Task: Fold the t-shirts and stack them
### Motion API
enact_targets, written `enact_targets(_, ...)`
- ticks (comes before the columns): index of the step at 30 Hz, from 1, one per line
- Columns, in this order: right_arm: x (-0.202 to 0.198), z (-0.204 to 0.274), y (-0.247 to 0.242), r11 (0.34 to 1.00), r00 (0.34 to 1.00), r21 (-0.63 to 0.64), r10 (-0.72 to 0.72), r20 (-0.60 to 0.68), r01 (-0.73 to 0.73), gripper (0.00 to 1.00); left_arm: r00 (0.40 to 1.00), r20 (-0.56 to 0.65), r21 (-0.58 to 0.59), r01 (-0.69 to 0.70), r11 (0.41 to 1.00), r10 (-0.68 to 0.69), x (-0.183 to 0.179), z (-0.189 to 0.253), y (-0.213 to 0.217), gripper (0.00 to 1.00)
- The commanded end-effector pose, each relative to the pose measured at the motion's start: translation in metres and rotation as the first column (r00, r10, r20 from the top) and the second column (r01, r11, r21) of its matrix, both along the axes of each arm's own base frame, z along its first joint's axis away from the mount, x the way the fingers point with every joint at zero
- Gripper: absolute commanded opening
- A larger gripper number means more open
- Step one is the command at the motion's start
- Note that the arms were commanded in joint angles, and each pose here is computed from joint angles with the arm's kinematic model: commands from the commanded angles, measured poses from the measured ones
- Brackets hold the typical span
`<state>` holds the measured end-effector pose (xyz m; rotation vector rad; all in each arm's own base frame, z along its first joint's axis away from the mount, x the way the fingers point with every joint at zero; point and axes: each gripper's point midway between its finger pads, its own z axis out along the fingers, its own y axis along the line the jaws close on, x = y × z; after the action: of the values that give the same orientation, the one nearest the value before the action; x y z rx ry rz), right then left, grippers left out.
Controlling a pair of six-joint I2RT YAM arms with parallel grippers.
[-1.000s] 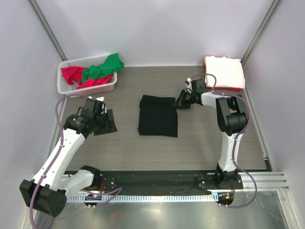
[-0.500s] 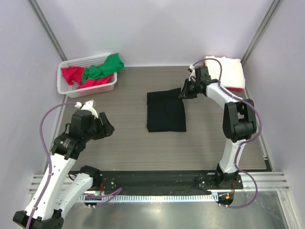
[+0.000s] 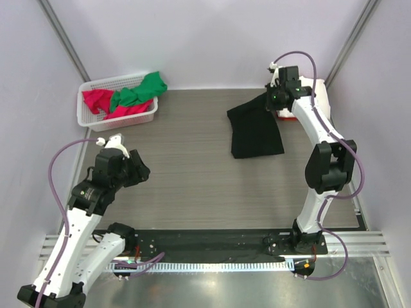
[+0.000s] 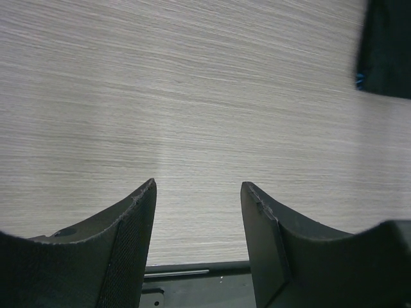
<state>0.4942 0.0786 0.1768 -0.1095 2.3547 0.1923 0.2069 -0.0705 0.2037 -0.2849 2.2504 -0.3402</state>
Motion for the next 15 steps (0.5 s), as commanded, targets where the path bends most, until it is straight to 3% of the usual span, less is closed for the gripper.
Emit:
enact_targets(1,0.013,0.093,-0.036,0.989,0.975,-0.139,-0.017,0.22,0.049,0.01,0.999,0.023,0.006,-0.036,0.999,0.036,0.006,0.006,0.005,0.56)
enact_targets(15,0.032,0.191,-0.096,0.983,0.913,-0.148,-0.038,0.407,0.107,0.01,0.999,-0.026,0.027,-0.044,0.999,0.045,0.009,-0.003,0.005,0.53)
